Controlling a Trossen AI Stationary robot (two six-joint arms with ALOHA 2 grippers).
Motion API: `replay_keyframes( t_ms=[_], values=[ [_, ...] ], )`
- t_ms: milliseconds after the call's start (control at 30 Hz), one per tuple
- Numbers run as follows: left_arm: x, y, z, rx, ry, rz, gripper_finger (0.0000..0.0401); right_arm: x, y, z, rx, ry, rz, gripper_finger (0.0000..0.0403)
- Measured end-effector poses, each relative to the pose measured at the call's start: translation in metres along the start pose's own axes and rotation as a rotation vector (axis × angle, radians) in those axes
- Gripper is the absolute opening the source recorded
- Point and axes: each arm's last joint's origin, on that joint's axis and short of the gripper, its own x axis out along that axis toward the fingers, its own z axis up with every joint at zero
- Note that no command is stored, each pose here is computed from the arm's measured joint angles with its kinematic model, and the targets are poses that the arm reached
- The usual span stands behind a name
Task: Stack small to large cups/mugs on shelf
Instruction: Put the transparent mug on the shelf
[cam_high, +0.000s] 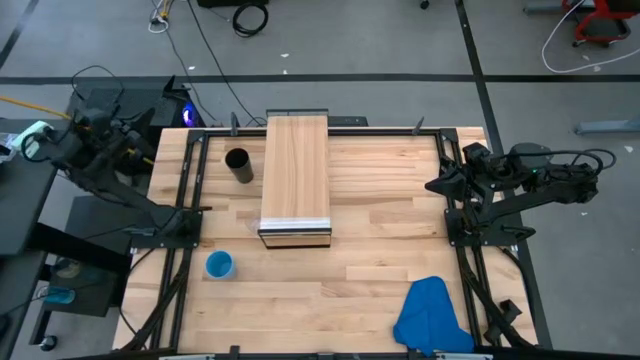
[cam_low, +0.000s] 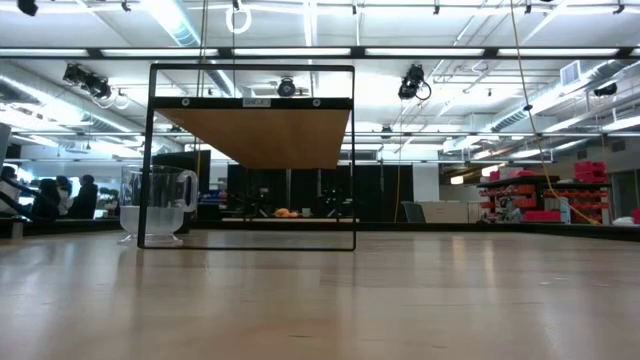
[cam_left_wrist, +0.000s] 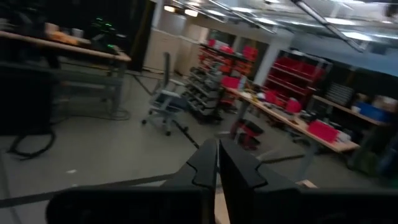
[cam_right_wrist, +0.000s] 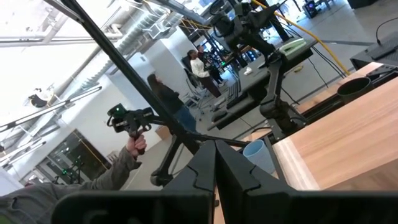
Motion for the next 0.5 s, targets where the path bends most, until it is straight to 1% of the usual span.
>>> replay_keyframes(
  t_ms=[100, 300, 433, 467, 500],
  values=[
    [-0.004, 0.002, 0.0, -0.012, -0.025, 0.065, 0.0028, 0.0, 0.0, 0.0, 0.002, 0.0, 0.0, 0.0016],
    [-0.013, 0.005, 0.001, -0.031, -0.085, 0.216, 0.001, 0.0, 0.0, 0.0, 0.003, 0.001, -0.001, 0.0016],
    [-0.019, 0.003, -0.001, -0.052, -0.13, 0.321, 0.0008, 0.003, -0.001, -0.001, 0.004, 0.009, -0.007, 0.0016],
    [-0.019, 0.001, -0.002, -0.048, -0.134, 0.334, 0.0011, 0.004, -0.001, -0.001, 0.004, 0.012, -0.009, 0.0016],
    [-0.019, 0.0, -0.003, -0.037, -0.128, 0.324, 0.0016, 0.005, -0.001, -0.001, 0.004, 0.016, -0.013, 0.0016]
  ],
)
